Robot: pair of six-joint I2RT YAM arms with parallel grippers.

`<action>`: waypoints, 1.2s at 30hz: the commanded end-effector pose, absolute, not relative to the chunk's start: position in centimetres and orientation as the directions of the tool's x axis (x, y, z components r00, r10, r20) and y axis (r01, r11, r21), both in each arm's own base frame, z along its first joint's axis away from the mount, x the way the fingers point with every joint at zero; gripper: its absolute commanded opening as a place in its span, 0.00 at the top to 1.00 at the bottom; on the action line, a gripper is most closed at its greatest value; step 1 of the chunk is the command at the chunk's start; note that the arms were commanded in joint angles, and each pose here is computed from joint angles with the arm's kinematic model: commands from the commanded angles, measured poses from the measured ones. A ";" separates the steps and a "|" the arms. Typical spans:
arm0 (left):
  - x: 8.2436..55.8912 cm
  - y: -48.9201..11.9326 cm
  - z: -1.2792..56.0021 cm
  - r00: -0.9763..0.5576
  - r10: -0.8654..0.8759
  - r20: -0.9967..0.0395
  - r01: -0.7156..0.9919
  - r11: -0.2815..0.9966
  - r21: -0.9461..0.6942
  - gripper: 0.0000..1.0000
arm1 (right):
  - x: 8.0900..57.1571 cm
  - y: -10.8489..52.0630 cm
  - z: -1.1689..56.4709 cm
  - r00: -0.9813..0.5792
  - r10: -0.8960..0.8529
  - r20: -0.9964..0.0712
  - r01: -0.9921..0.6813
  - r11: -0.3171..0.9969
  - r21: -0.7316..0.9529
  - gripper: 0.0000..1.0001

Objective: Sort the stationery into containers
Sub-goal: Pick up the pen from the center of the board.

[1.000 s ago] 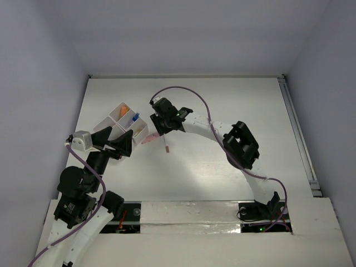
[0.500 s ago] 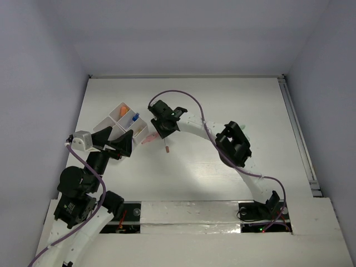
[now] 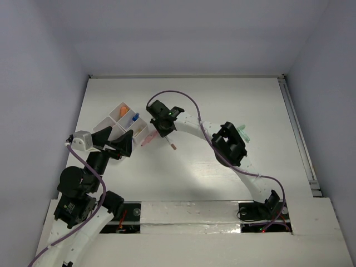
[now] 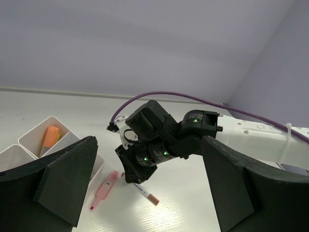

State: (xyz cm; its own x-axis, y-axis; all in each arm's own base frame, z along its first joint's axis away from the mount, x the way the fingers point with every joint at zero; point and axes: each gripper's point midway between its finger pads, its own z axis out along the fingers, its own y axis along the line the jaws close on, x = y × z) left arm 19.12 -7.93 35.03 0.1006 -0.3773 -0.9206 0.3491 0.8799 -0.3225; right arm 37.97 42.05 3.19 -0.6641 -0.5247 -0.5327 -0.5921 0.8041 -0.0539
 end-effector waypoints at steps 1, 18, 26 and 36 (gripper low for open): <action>19.5 -8.2 35.7 0.128 -0.379 -0.916 0.363 0.878 -0.313 0.14 | 37.6 40.8 1.9 -0.681 -0.554 -0.479 -0.593 0.801 -0.084 0.82; 19.6 -8.1 35.7 0.130 -0.378 -0.917 0.357 0.880 -0.312 0.15 | 39.5 42.9 16.0 -0.493 -0.279 -0.824 -0.613 0.783 0.102 1.00; 18.6 -6.8 37.0 0.206 -0.406 -0.890 0.346 0.881 -0.322 0.16 | 38.3 50.1 29.3 -0.302 0.146 -0.942 -0.797 0.503 0.334 1.00; 19.0 -6.8 36.6 0.194 -0.395 -0.898 0.332 0.888 -0.318 0.16 | 38.1 57.8 36.3 -0.183 0.471 -0.863 -0.896 0.282 0.344 1.00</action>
State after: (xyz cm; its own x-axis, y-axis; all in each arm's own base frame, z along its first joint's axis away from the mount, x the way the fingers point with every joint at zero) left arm 18.87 -7.05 35.49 0.1462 -0.3879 -0.9100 0.3322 0.8857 -0.3242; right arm 39.34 56.13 29.83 -0.2664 0.2805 -0.9221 -0.8390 0.4035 0.3651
